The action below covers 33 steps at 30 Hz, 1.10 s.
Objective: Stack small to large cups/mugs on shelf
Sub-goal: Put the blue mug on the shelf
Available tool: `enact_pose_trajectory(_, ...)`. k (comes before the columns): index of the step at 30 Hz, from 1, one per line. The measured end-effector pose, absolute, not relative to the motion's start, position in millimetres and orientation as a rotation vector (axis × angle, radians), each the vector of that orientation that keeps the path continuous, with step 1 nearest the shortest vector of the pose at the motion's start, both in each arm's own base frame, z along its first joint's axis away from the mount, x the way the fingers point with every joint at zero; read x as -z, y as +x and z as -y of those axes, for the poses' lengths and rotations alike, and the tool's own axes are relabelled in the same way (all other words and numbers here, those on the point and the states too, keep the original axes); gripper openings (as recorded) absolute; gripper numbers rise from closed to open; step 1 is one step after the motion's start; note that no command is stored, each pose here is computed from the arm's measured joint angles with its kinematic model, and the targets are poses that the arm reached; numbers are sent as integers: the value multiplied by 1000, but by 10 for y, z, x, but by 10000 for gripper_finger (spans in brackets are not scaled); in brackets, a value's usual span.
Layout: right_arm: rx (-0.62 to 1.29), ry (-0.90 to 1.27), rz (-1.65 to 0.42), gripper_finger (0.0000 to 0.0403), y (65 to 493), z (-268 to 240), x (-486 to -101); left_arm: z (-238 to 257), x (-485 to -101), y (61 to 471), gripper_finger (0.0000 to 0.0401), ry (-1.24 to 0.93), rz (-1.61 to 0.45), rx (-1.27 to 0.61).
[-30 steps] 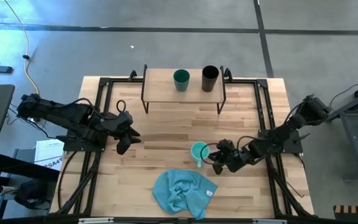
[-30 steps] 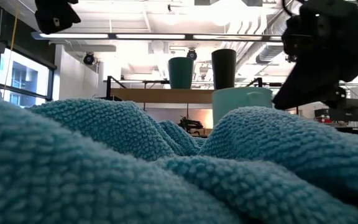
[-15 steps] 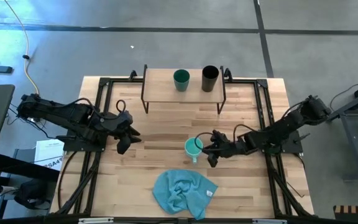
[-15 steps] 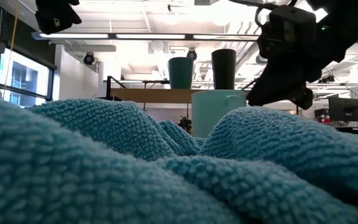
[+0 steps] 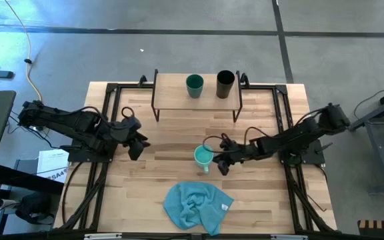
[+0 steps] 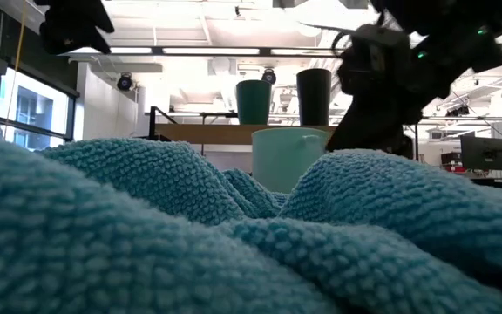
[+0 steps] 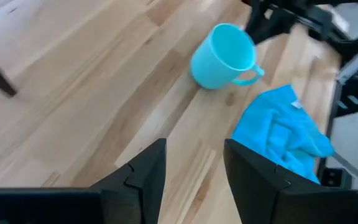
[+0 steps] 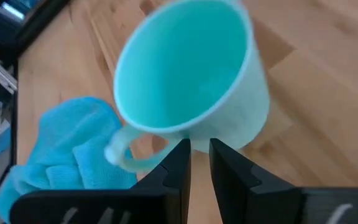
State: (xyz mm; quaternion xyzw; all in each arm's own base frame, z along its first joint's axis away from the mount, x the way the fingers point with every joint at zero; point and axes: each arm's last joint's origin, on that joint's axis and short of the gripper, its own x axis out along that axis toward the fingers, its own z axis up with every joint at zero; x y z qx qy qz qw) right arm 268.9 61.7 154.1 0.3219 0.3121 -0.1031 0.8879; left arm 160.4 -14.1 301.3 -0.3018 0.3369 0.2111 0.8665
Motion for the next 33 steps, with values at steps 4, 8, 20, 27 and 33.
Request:
enact_pose_trajectory(4, 176, 640, -670, 50, 2937, -651, -1480, 139, -3003, 1595, 150, -651, -712, -460)
enact_pose_trajectory(8, 144, 608, -681, 50, 3195, -642, -1426, 139, -3003, 1594, 150, -658, -712, -463)
enact_pose_trajectory(20, 155, 548, -645, 50, 3582, -316, -1494, 147, -2971, 1599, 150, -678, -717, -456)
enact_pose_trajectory(27, 131, 541, -623, 50, 3666, -181, -1596, 234, -2495, 1677, 150, -745, -703, -443)
enact_pose_trajectory(33, 56, 586, -645, 50, 3670, -273, -1613, 257, -2238, 1757, 150, -825, -593, -441)
